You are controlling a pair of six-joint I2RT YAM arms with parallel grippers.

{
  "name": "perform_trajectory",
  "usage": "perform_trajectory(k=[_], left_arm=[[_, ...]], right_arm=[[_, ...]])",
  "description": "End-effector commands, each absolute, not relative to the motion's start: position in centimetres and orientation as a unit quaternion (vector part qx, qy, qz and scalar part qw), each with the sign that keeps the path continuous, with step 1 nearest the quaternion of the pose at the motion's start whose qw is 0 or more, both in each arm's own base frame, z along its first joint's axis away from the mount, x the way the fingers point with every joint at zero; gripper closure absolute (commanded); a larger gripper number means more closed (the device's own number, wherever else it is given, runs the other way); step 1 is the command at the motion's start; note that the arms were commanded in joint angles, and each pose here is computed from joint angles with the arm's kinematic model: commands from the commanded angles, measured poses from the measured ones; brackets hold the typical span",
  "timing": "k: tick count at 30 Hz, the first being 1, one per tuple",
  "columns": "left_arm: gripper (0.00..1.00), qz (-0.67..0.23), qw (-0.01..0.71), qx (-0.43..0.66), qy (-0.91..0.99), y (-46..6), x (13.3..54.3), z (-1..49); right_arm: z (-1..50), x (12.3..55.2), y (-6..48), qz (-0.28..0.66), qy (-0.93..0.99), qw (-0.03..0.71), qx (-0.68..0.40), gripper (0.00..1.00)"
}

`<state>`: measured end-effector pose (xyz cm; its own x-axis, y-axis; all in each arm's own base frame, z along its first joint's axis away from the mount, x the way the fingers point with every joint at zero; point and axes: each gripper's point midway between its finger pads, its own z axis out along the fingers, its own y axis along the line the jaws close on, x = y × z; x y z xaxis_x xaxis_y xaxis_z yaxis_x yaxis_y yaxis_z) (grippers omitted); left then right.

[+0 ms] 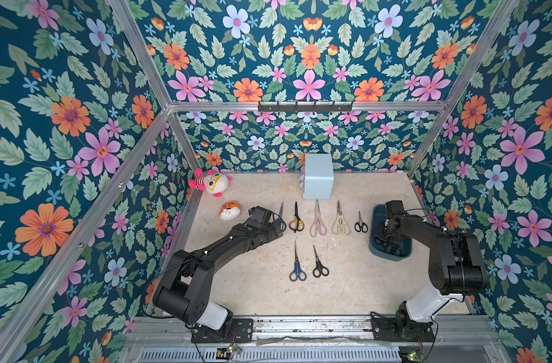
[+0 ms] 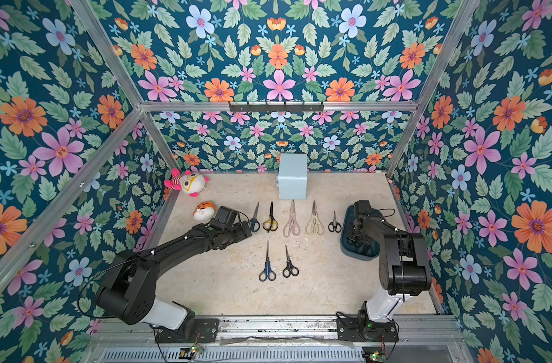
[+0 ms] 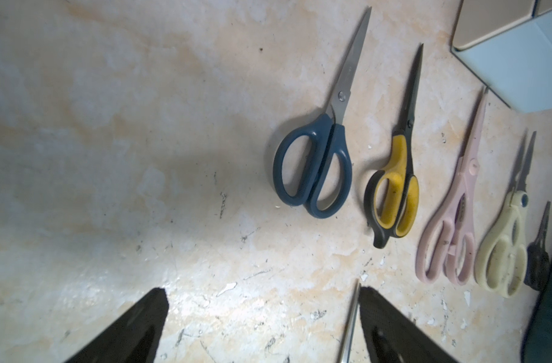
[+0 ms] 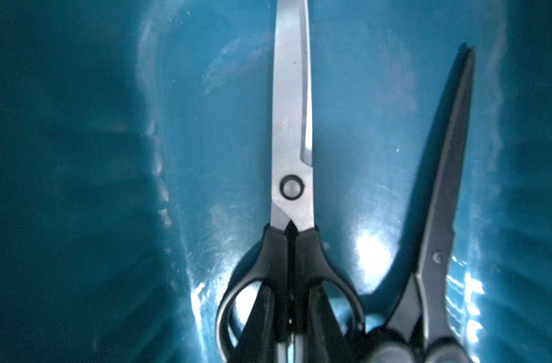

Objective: Take the scissors out of the storage box
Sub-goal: Pick up the scissors from the storage box, then place the scissors at the center of the board.

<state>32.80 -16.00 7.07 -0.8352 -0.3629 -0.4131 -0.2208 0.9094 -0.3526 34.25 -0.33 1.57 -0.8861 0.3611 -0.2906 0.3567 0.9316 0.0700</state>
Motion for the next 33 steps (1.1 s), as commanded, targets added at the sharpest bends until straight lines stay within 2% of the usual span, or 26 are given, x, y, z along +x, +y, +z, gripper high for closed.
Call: perform_trajectory(k=[1, 8, 18, 27, 33], left_arm=[[0.01, -0.14, 0.246, -0.155, 0.947, -15.8, 32.9, 7.2], [0.01, -0.143, 0.248, -0.155, 0.946, -15.9, 33.1, 7.4], [0.01, -0.154, 0.248, -0.158, 0.943, -16.1, 33.0, 7.5], [0.01, -0.157, 0.249, -0.161, 0.942, -16.0, 32.8, 7.8], [0.01, -0.162, 0.248, -0.164, 0.941, -16.2, 32.7, 7.8]], right_arm=[[1.6, 32.4, 0.4, 0.02, 0.978, 0.11, 0.178, 1.0], [7.9, 34.2, -0.1, 0.019, 0.966, 0.18, 0.183, 1.0], [12.1, 33.8, 0.0, 0.03, 0.958, 0.214, 0.191, 1.0], [14.5, 31.4, 5.0, 0.144, 0.938, 0.243, 0.203, 1.0], [13.8, 28.9, 12.0, 0.214, 0.936, 0.231, 0.156, 1.0]])
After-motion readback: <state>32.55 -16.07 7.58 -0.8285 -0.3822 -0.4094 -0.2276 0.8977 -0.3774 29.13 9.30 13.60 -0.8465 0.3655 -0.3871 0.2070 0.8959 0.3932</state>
